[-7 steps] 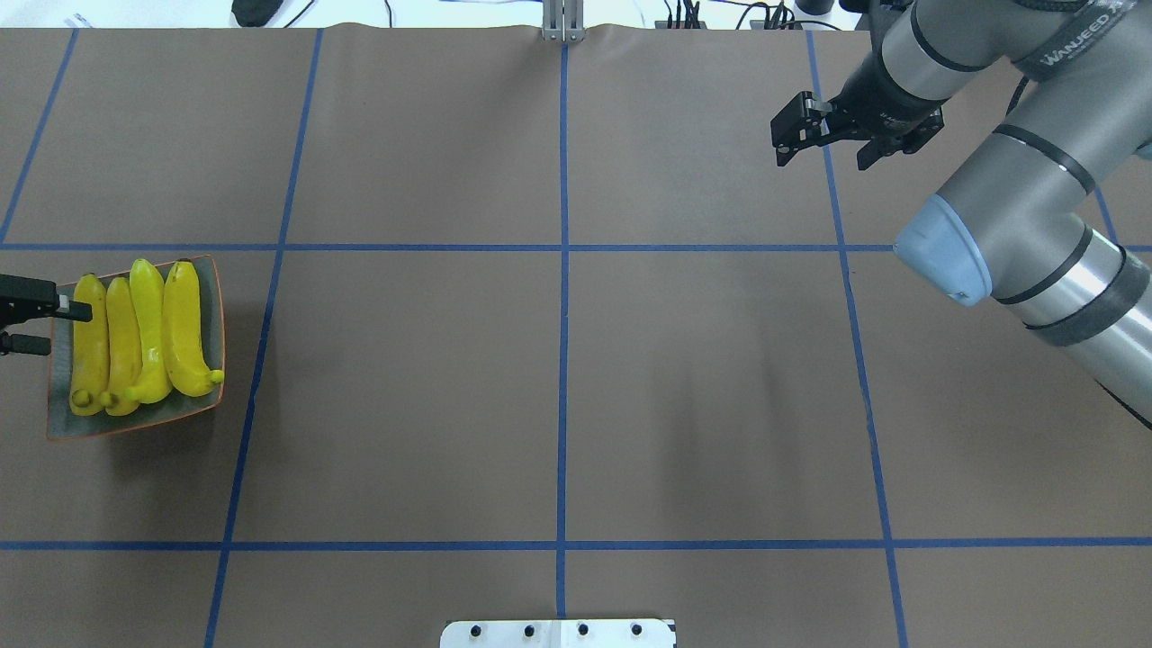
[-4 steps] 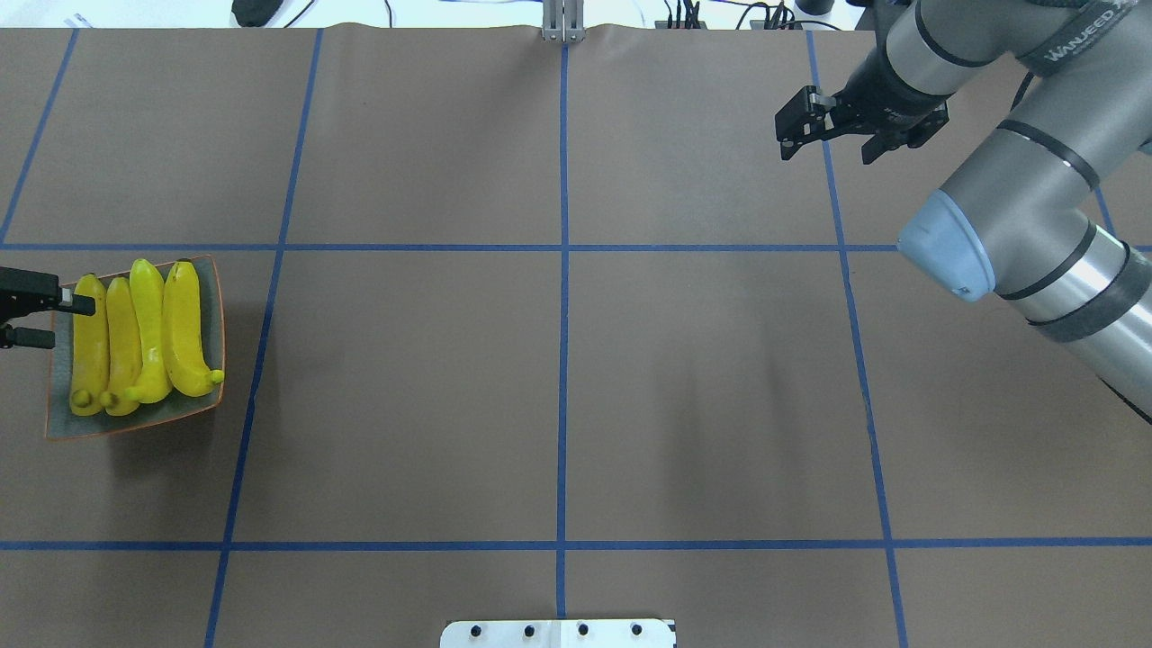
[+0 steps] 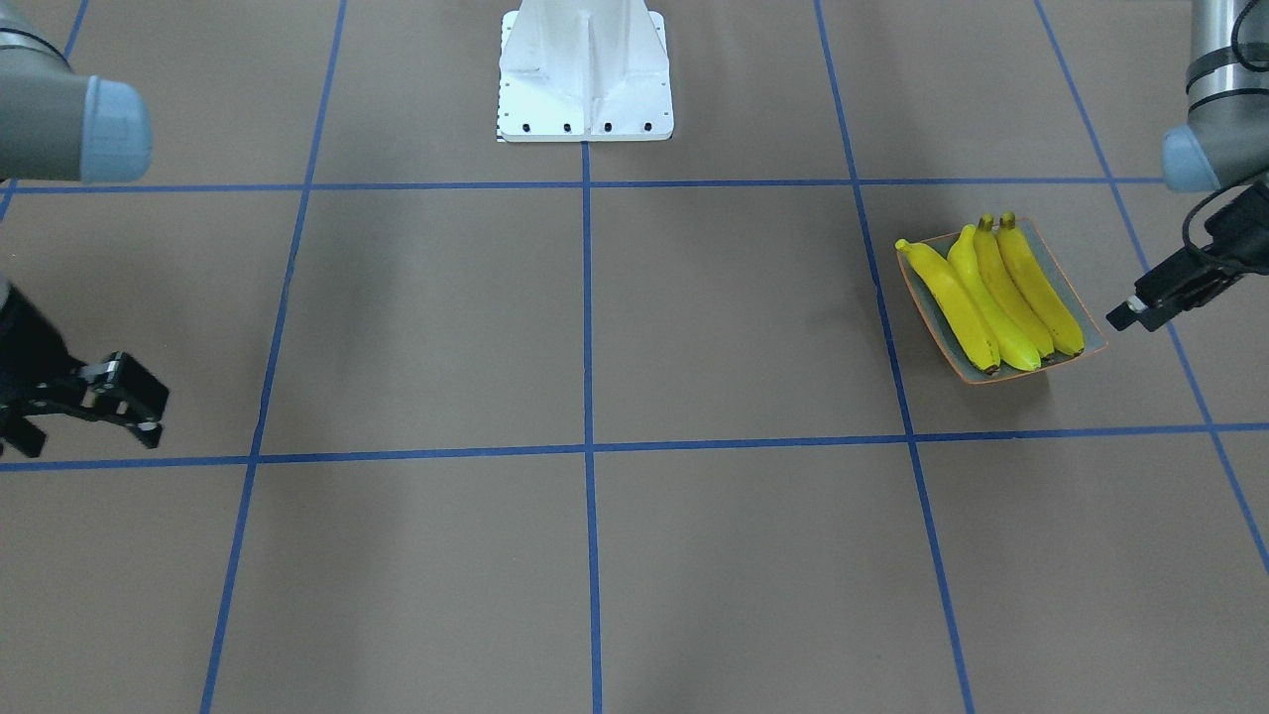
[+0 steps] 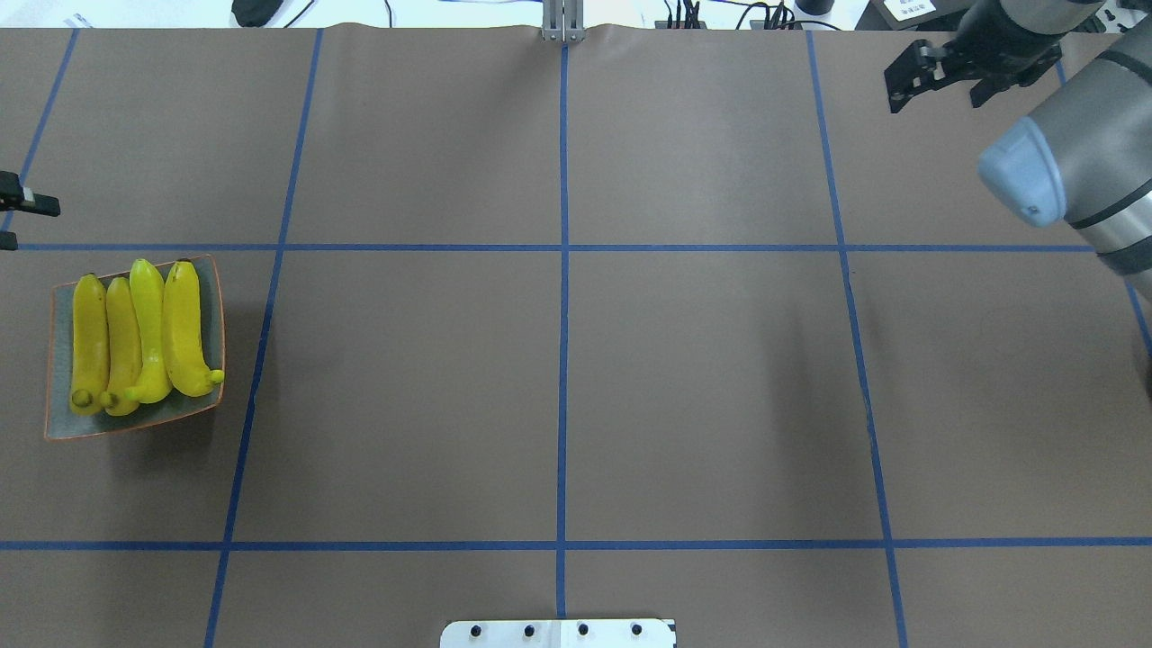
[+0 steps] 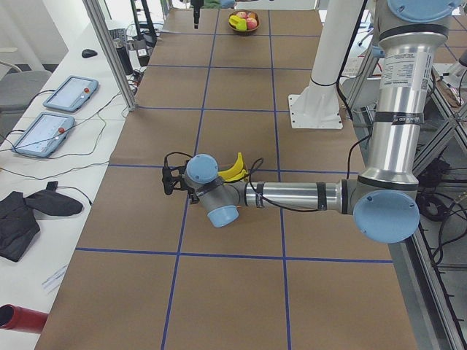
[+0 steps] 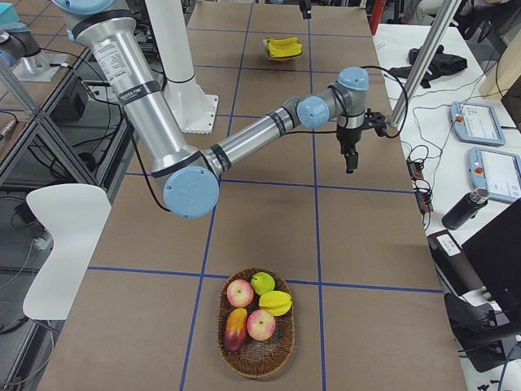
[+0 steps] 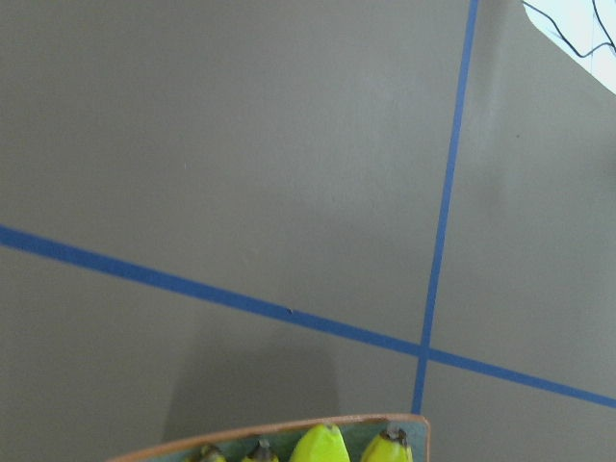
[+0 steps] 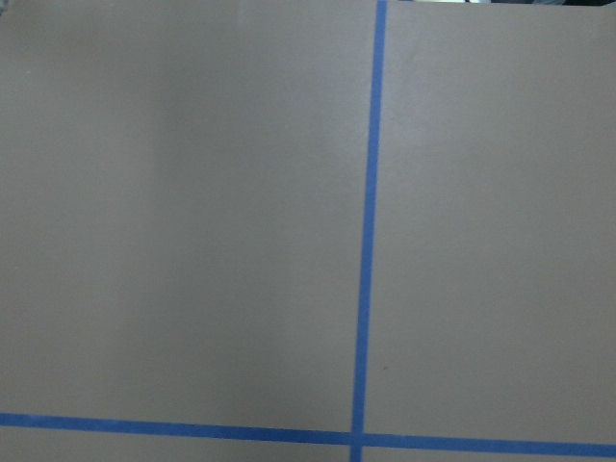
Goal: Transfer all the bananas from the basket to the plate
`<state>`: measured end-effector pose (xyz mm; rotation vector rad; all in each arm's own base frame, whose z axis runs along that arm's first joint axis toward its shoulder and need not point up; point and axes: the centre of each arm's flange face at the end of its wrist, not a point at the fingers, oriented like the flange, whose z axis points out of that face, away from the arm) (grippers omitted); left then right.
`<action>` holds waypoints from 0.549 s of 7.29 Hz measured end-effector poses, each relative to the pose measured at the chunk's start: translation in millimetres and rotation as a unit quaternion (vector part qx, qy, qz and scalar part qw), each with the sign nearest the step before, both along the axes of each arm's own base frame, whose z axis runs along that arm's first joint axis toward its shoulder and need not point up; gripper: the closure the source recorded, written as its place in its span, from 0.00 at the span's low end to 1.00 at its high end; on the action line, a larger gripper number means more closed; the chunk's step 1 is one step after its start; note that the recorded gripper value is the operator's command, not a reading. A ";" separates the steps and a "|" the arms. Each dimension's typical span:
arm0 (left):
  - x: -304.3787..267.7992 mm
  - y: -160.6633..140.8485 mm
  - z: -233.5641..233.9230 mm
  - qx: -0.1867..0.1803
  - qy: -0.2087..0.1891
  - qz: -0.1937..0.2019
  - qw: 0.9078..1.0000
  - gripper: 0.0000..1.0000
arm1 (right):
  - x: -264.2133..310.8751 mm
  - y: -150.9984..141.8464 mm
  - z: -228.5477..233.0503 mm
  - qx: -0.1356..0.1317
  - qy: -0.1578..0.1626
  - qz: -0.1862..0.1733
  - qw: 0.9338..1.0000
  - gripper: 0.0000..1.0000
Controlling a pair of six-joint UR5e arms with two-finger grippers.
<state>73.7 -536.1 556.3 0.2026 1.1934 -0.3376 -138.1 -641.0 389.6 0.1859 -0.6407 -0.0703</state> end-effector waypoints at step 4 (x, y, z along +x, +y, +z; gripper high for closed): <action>-60.2 -65.5 -14.8 0.046 -0.132 0.010 0.990 0.01 | 121.2 45.3 129.0 -0.067 0.021 -0.025 0.997 0.00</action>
